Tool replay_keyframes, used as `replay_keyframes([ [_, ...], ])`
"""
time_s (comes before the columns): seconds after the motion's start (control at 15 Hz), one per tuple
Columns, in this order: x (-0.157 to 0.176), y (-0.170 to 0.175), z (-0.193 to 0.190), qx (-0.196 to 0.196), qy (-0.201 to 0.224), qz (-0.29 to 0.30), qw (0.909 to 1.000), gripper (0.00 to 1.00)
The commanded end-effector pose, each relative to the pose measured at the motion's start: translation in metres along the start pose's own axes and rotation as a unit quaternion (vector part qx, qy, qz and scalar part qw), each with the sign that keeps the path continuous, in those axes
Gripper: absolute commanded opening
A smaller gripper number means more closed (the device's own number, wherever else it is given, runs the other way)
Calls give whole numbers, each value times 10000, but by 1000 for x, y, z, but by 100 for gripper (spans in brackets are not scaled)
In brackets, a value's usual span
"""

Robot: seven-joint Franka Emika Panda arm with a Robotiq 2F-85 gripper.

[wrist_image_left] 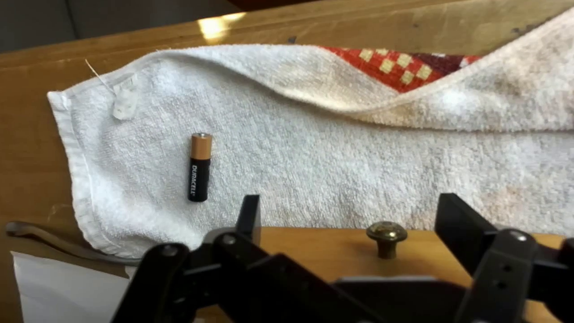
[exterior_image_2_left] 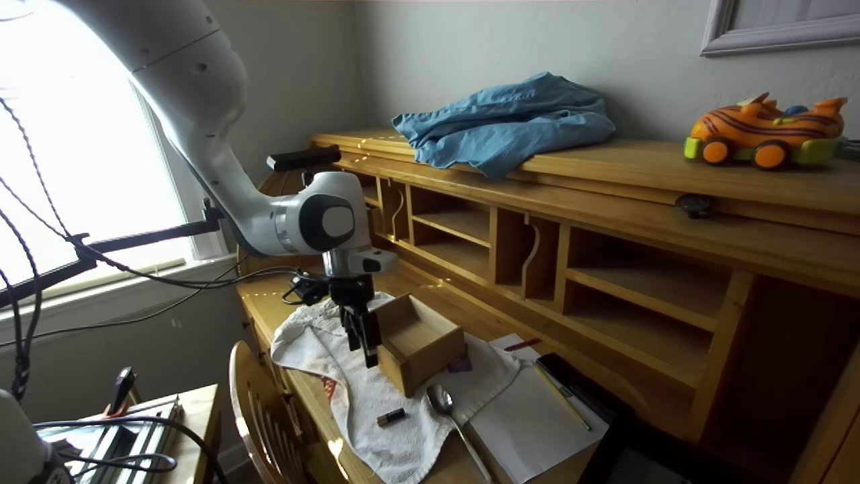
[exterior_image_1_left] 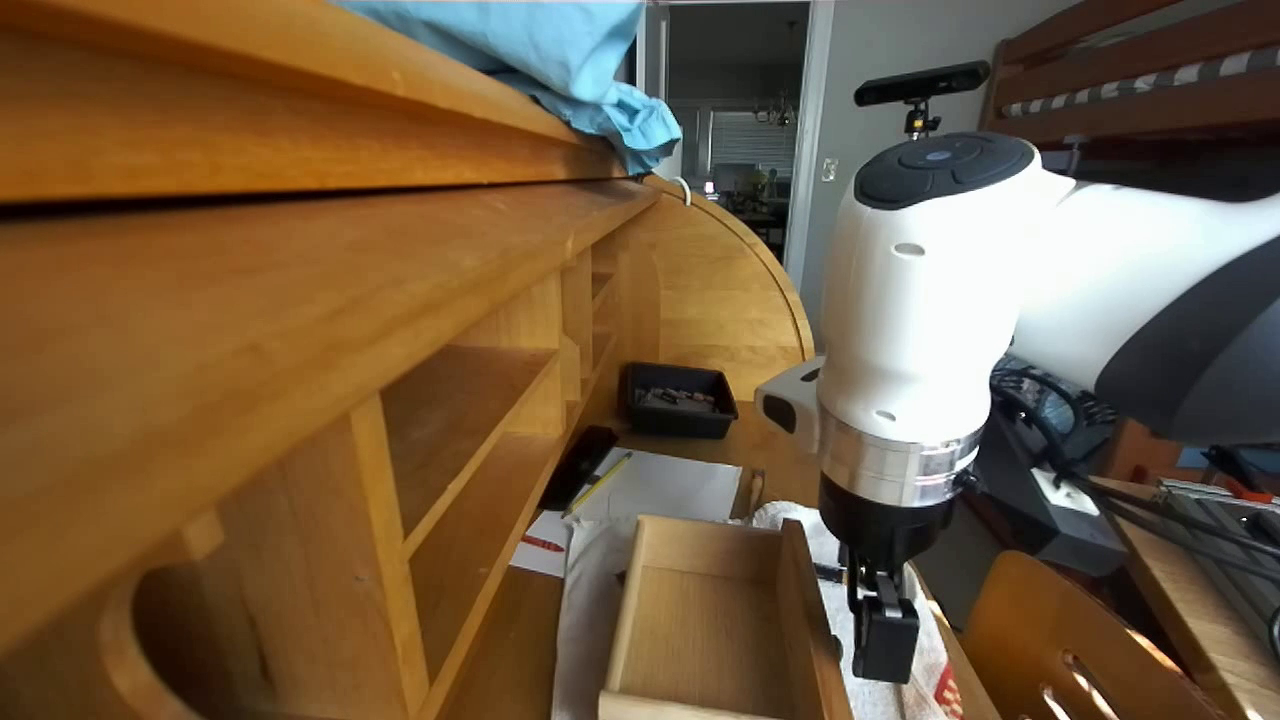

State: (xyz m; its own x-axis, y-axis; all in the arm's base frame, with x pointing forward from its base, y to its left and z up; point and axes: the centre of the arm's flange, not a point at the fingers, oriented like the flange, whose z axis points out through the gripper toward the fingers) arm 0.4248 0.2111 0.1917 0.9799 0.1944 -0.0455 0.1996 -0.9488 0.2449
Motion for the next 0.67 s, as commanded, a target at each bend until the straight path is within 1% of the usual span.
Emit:
replay_keyframes([
  [0.0, 8, -13, 6, 12, 227, -36, 9997, 100],
  [0.33, 8, -23, 17, 251, 376, -92, 9989, 100],
  [0.6, 6, -28, 24, 271, 553, -136, 9980, 100],
])
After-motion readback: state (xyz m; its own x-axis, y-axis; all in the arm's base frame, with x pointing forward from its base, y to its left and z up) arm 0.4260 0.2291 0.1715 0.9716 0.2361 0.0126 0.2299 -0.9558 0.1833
